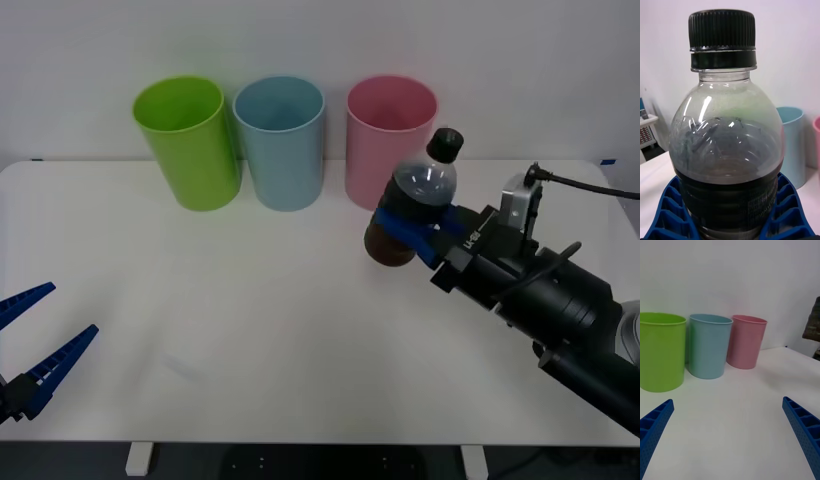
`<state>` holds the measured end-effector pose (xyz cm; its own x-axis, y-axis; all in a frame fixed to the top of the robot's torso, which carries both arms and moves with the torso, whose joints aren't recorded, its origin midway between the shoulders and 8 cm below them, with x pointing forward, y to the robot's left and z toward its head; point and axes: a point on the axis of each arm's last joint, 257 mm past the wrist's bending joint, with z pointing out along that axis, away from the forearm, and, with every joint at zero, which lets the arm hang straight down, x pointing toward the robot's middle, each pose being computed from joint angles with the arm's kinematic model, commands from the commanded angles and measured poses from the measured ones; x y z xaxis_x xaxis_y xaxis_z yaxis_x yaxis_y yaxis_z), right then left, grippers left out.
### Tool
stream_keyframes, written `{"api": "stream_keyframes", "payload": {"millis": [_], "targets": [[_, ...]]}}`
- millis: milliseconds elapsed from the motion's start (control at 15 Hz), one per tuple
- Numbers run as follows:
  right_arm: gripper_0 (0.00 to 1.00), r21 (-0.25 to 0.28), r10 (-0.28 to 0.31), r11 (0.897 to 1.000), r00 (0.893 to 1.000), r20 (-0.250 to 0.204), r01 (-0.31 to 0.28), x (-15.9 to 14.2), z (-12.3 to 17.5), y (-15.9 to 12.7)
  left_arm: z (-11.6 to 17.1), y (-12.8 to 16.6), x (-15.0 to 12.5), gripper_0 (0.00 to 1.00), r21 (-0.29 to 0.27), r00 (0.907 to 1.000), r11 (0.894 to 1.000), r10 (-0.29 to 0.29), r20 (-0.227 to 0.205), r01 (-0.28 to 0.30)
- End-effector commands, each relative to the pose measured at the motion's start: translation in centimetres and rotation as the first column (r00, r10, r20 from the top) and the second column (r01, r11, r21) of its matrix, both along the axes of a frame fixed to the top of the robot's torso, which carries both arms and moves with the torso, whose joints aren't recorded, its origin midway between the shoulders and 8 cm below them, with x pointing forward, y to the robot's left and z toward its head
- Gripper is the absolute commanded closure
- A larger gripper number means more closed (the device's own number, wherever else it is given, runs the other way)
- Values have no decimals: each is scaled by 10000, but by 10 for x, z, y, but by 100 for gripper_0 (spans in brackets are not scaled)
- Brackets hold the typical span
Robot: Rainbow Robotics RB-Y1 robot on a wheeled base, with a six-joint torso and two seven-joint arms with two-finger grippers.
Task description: Grasp the object on the table and drop it into the matching bin: aluminum can to the light blue bin, PET bottle to the pink bin.
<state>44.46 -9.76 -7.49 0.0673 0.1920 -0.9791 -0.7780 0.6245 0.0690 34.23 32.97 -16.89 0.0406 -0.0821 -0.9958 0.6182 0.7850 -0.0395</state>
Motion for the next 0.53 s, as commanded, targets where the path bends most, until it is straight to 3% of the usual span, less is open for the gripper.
{"api": "stream_keyframes", "payload": {"millis": [67,333,533], "targets": [[100,195,-160,9997,9998,102,158,13,23,-11,0,0,0,0,0,10000,10000,0,0,0],[100,421,-162,9990,9997,180,154,32,63,-24,0,0,0,0,0,10000,10000,0,0,0],[100,106,-142,9998,9992,369,138,58,77,-30,0,0,0,0,0,10000,10000,0,0,0]]}}
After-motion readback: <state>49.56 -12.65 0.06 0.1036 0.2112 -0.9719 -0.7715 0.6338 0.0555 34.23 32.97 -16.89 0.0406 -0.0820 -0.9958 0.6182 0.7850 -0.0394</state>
